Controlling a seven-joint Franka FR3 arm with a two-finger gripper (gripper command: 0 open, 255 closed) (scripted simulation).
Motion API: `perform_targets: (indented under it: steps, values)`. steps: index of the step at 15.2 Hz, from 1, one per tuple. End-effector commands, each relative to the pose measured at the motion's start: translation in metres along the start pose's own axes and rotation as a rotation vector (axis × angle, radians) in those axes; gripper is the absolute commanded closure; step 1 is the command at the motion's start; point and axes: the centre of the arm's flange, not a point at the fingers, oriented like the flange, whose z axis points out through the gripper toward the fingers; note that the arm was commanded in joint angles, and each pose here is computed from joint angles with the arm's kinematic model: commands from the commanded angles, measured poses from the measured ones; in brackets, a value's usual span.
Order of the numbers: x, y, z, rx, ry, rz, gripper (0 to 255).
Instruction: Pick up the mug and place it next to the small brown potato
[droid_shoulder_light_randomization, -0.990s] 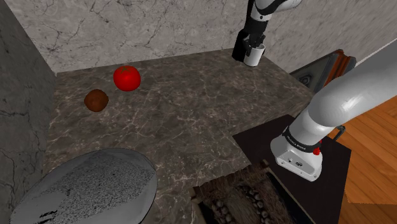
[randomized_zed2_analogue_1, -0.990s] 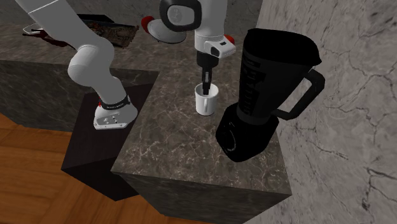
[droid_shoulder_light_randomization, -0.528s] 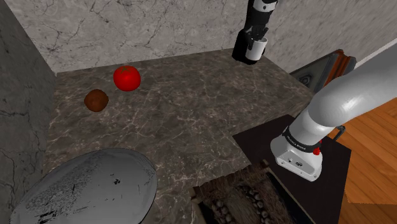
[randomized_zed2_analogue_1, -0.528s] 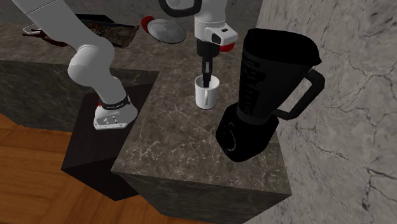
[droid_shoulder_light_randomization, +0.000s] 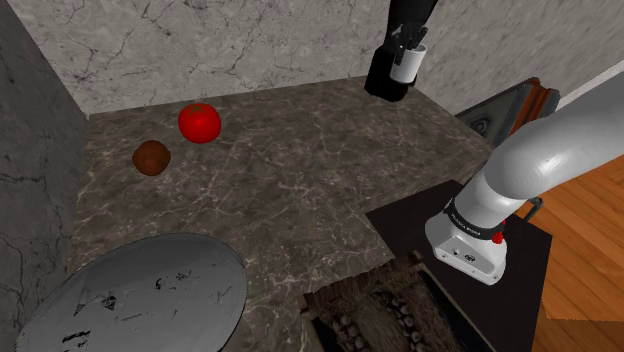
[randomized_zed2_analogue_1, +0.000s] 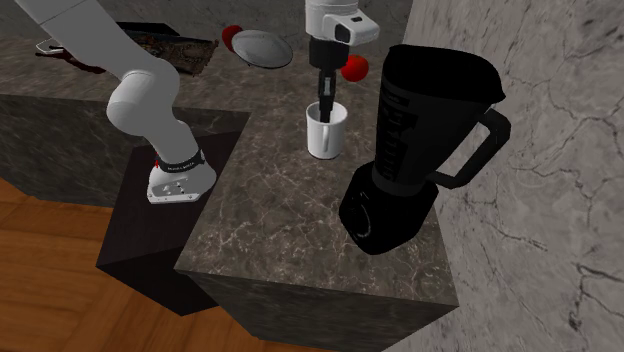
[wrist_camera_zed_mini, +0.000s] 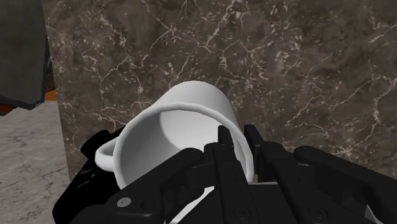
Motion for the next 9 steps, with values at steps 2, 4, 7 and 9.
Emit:
perform_targets:
  steps: [2,4,7,9]
  values:
    - [-0.001,0.002,-0.016,0.0,0.0,0.0,255]
    - [-0.001,0.003,-0.027,0.0,0.0,0.0,255]
    - [-0.002,-0.023,-0.032,0.0,0.0,0.0,255]
    - [-0.003,-0.05,-0.034,0.0,0.0,0.0,255]
